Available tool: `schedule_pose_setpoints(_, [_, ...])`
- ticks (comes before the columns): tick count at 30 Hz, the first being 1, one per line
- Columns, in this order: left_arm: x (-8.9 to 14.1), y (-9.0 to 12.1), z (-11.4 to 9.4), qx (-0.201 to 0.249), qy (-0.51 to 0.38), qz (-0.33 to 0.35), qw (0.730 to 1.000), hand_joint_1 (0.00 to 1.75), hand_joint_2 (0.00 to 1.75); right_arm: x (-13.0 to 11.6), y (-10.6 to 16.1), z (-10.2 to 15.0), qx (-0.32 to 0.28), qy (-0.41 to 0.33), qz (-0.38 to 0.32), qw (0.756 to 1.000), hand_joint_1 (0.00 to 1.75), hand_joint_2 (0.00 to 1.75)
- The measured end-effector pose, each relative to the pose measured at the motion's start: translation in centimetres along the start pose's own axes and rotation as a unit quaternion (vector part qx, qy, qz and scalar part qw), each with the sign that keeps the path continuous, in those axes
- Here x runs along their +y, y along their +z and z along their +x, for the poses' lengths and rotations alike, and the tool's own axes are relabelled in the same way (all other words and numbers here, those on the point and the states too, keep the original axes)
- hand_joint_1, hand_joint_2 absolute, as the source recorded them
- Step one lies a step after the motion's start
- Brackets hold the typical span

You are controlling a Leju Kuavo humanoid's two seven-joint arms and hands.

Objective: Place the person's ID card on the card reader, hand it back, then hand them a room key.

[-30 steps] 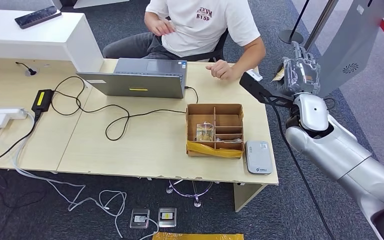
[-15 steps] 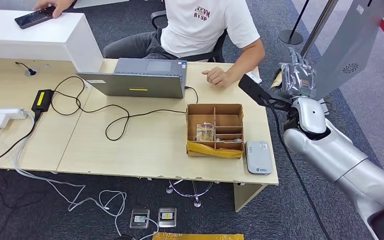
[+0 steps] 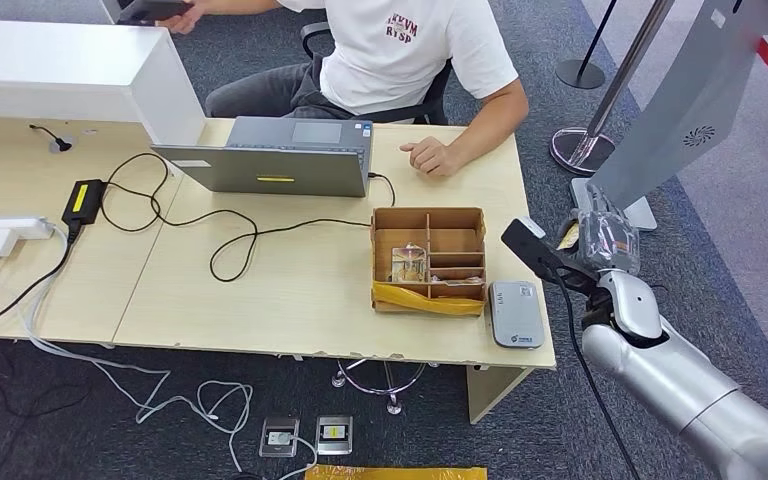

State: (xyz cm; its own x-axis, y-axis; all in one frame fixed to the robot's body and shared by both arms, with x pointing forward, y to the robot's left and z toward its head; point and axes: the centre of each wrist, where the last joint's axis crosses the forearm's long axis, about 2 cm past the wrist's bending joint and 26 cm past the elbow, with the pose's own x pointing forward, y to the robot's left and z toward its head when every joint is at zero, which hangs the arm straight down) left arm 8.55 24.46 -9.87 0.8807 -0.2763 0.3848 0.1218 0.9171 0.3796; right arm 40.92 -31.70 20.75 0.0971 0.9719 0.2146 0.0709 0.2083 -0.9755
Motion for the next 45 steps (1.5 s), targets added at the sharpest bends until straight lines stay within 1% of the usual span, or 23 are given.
schedule_pose_setpoints(6, [0.0, 0.0, 0.0, 0.001, 0.001, 0.0, 1.0, 0.0, 1.75, 0.9, 0.8, -0.9, 0.006, 0.0, 0.011, 1.0, 1.71, 1.75])
schedule_pose_setpoints(9, [0.0, 0.0, 0.0, 0.001, 0.001, 0.0, 1.0, 0.0, 1.75, 1.3, 1.1, -1.3, 0.008, 0.0, 0.018, 1.0, 1.73, 1.75])
schedule_pose_setpoints(15, [0.0, 0.0, 0.0, 0.001, 0.002, -0.002, 1.0, 0.0, 1.75, 2.5, 1.8, -1.6, -0.004, 0.017, 0.042, 0.999, 1.75, 1.75])
schedule_pose_setpoints(30, [0.0, 0.0, 0.0, 0.002, 0.003, -0.003, 1.0, 0.0, 1.75, 3.7, 2.5, -0.8, -0.023, 0.022, 0.064, 0.997, 1.75, 1.75])
schedule_pose_setpoints(39, [0.0, 0.0, 0.0, 0.006, 0.009, 0.0, 1.0, 0.0, 1.75, 5.4, 3.4, 0.1, -0.042, 0.004, 0.081, 0.996, 1.75, 1.75])
schedule_pose_setpoints(45, [0.0, 0.0, 0.0, 0.006, 0.009, 0.0, 1.0, 0.0, 1.75, 5.5, 3.4, 0.2, -0.042, 0.003, 0.083, 0.996, 1.75, 1.75])
